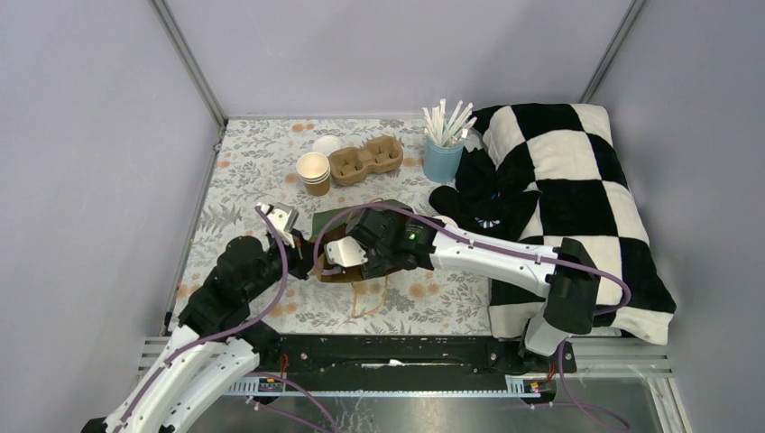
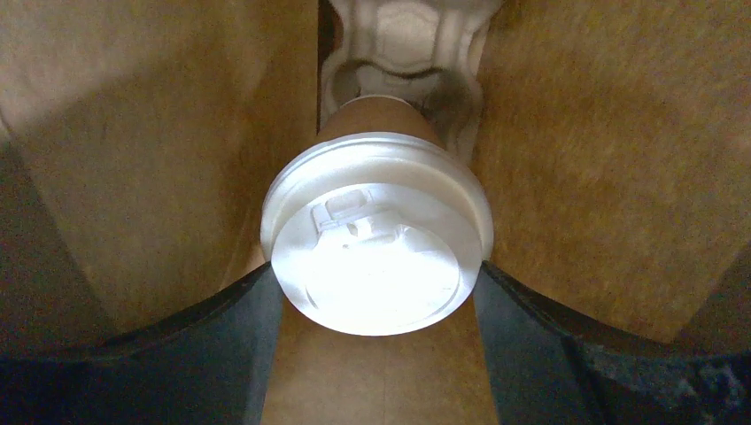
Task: Pack the takeout coffee
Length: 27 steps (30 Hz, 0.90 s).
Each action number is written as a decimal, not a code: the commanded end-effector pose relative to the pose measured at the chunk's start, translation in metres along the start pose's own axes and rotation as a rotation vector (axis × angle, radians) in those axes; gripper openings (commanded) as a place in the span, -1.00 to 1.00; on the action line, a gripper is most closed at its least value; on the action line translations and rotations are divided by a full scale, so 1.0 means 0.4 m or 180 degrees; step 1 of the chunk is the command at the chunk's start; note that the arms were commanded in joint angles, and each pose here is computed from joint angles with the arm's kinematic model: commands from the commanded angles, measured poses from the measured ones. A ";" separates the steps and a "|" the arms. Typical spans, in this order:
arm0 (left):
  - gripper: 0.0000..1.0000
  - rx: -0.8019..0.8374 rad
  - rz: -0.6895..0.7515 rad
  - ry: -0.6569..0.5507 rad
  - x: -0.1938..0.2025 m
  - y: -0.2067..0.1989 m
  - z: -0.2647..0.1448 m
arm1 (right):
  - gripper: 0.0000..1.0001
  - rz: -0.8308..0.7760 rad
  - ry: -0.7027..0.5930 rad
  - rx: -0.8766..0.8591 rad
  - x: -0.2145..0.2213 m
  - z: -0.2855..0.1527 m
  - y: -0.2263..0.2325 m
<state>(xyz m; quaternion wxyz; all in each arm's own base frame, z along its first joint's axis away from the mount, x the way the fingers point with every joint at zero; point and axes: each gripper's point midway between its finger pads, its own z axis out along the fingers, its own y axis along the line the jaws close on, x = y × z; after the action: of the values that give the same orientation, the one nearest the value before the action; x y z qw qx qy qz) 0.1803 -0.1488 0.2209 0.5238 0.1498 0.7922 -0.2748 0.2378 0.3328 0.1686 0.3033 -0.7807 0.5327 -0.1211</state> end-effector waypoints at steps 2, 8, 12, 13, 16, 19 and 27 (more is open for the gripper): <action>-1.00 0.0163 0.0092 -0.0047 -0.016 -0.020 0.023 | -0.36 0.0035 -0.0303 0.0083 -0.035 0.039 -0.049; -1.00 0.0209 0.0086 -0.0072 -0.014 -0.025 0.019 | -0.40 0.0061 -0.0389 0.0205 -0.027 0.048 -0.082; -1.00 0.0215 0.0073 -0.0023 -0.006 -0.025 0.024 | -0.39 0.0015 -0.0243 0.0193 0.003 0.077 -0.085; -1.00 0.0217 0.0071 -0.0004 -0.003 -0.025 0.026 | -0.40 0.0007 -0.0244 0.0218 0.004 0.081 -0.090; -1.00 0.0207 0.0067 0.0009 0.000 -0.024 0.028 | -0.39 -0.0045 -0.0210 0.0252 0.012 0.089 -0.101; -1.00 0.0238 0.0084 -0.0011 -0.006 -0.028 0.025 | -0.39 -0.0098 -0.0203 0.0197 0.035 0.098 -0.091; -1.00 0.0055 0.0059 -0.0146 -0.025 -0.006 0.014 | -0.45 -0.0031 -0.0308 0.0122 0.062 0.083 -0.049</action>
<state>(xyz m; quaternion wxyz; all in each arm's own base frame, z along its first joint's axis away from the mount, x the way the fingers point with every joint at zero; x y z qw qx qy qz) 0.1818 -0.1549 0.2125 0.5113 0.1618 0.7967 -0.2785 0.2823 0.3298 0.1297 0.3107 -0.7896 0.5184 -0.1063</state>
